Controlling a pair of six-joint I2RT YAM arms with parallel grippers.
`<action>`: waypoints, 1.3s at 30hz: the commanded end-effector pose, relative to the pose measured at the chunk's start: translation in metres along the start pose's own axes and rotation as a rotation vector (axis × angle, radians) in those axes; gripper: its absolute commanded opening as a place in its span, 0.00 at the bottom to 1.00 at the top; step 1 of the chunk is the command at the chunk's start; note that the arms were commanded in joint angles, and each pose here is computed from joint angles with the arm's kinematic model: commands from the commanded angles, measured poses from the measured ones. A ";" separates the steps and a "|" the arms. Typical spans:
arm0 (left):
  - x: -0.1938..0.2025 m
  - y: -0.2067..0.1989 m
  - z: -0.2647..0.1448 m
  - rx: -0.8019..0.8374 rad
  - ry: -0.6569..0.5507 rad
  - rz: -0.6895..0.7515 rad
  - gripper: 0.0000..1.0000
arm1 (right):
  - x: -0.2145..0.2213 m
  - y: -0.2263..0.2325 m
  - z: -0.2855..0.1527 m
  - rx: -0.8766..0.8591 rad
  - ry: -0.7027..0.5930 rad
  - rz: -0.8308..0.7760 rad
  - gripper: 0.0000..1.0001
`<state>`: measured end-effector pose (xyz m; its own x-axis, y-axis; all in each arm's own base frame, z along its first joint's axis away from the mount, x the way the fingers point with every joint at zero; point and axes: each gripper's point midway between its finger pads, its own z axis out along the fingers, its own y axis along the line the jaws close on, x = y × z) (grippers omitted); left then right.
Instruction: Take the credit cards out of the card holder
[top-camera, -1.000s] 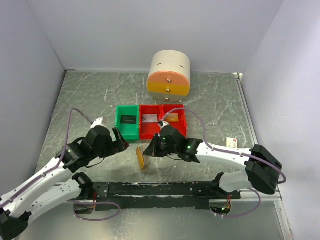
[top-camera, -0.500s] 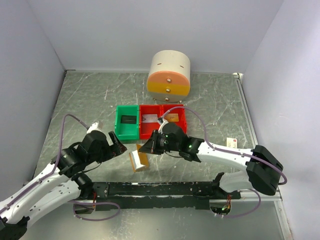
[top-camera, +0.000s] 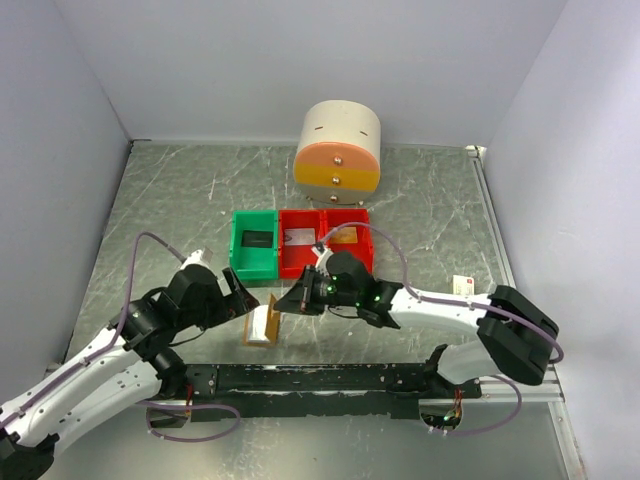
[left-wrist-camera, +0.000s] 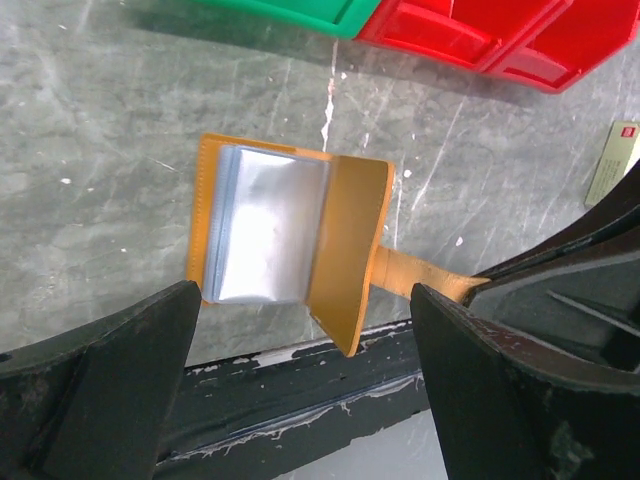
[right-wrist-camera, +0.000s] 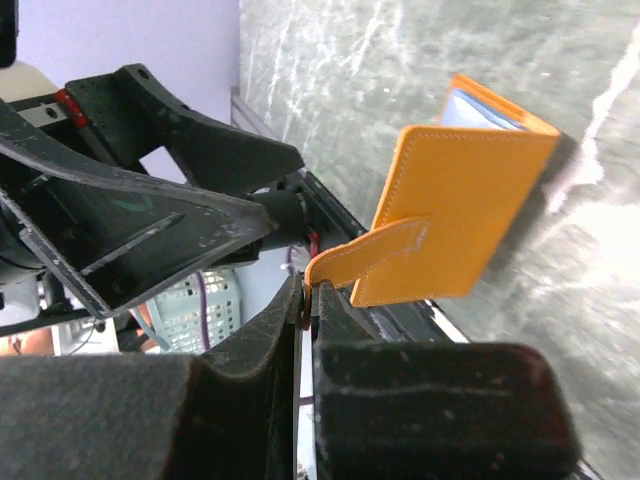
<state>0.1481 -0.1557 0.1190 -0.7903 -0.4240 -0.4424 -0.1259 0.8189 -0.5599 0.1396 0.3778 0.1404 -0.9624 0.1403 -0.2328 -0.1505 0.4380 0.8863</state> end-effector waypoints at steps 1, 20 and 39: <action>0.002 -0.029 0.002 0.139 0.030 -0.002 0.98 | -0.011 -0.026 -0.018 0.058 -0.080 0.022 0.00; 0.017 -0.033 0.039 0.115 0.136 0.114 0.98 | 0.003 -0.156 -0.070 0.418 -0.100 0.049 0.00; 0.055 -0.019 0.056 0.151 0.265 0.076 0.91 | 0.027 -0.187 -0.073 0.503 0.057 -0.058 0.00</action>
<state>0.1471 -0.2094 0.0695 -0.9191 -0.2047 -0.3366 0.0272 0.8195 -0.5725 0.1294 0.2435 0.0113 -0.9595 0.1458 -0.2410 -0.0420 0.7719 0.6343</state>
